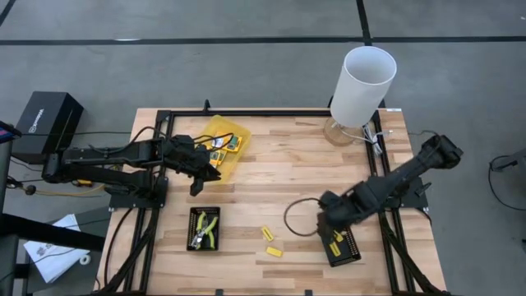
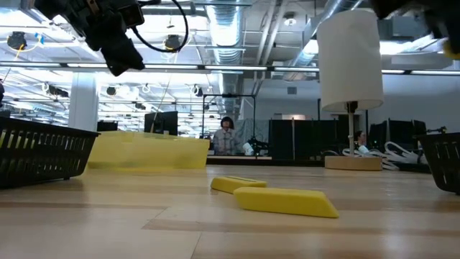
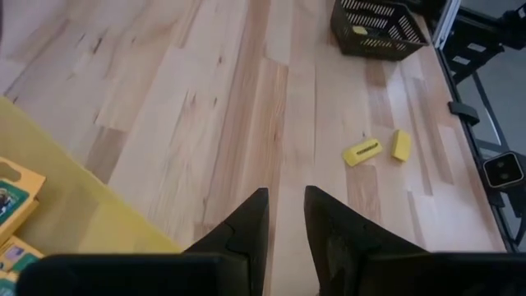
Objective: Pick & Place School Supplies
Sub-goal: Put the yellow eraser into the right black bin
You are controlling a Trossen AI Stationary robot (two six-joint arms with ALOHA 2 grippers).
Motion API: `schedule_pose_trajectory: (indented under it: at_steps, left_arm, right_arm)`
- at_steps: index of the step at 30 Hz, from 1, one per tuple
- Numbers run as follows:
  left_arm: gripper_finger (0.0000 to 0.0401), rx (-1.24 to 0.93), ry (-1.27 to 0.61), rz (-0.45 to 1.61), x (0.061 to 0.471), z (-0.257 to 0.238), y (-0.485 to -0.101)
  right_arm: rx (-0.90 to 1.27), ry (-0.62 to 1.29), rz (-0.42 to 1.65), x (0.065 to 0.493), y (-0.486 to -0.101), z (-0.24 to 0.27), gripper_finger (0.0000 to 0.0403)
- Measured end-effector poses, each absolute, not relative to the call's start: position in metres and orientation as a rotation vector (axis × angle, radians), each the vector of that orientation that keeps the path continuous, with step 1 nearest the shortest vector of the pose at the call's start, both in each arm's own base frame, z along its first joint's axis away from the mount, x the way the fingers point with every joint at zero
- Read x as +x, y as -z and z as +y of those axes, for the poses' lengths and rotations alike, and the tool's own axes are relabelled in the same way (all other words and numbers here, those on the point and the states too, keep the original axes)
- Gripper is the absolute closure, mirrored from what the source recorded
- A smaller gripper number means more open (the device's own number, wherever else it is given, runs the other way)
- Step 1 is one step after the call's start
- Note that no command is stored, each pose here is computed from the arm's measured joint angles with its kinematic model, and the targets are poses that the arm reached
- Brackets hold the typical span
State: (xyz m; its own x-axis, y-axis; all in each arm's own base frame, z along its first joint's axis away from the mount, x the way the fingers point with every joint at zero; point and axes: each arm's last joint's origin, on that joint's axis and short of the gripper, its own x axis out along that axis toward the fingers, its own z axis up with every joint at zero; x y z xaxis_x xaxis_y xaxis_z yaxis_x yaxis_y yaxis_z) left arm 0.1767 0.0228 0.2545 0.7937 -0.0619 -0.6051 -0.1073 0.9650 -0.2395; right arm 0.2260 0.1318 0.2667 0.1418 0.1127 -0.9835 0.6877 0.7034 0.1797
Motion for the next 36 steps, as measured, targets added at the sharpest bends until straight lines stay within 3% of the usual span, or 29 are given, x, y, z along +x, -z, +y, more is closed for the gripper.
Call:
schedule_pose_trajectory:
  at_steps: [10,20,31,36]
  left_arm:
    - [0.0325,-0.268,-0.024,0.644,0.177,0.023,-0.255]
    - [0.0325,-0.268,-0.024,0.645,0.177,0.023,-0.255]
    - [0.0325,-0.272,-0.025,0.644,0.177,0.023,-0.255]
    - [0.0325,-0.326,0.027,0.564,0.182,0.022,-0.262]
  right_arm:
    - [0.884,0.530,1.370,0.214,-0.219,0.183,0.0380]
    - [0.904,0.633,1.388,0.222,-0.180,0.198,0.0375]
    - [0.874,0.675,1.404,0.216,-0.186,0.191,0.0189]
    - [0.896,0.658,1.225,0.213,-0.209,0.183,0.0164]
